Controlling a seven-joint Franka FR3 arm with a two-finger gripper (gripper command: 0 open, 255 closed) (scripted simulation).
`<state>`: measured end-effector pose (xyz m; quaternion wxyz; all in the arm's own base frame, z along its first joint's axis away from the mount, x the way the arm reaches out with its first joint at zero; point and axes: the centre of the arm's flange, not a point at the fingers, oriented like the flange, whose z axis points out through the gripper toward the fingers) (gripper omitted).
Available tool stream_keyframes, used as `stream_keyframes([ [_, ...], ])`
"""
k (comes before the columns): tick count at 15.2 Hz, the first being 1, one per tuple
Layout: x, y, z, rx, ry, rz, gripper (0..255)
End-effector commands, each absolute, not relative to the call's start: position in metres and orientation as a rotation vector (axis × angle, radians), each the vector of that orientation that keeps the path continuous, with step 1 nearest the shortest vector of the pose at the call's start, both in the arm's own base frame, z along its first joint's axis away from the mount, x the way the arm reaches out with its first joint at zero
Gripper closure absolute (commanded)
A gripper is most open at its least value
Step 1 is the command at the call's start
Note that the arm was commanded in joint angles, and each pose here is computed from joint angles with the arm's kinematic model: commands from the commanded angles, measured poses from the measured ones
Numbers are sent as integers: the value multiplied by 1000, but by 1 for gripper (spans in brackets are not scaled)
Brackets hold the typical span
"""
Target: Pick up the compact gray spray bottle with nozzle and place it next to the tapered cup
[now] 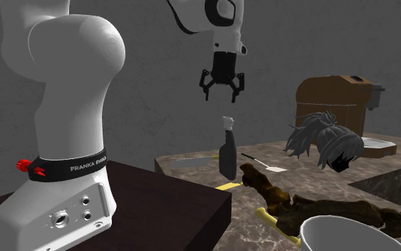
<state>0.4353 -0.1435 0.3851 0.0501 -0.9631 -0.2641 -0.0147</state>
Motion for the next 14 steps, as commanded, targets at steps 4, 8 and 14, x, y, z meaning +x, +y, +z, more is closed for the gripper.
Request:
stream_keyframes([
  [4, 479, -164, 340, -2883, -1031, -42, 0],
  [8, 489, -167, 319, -2870, -1078, -41, 0],
  [14, 489, -164, 290, -2870, -1078, -41, 0],
])
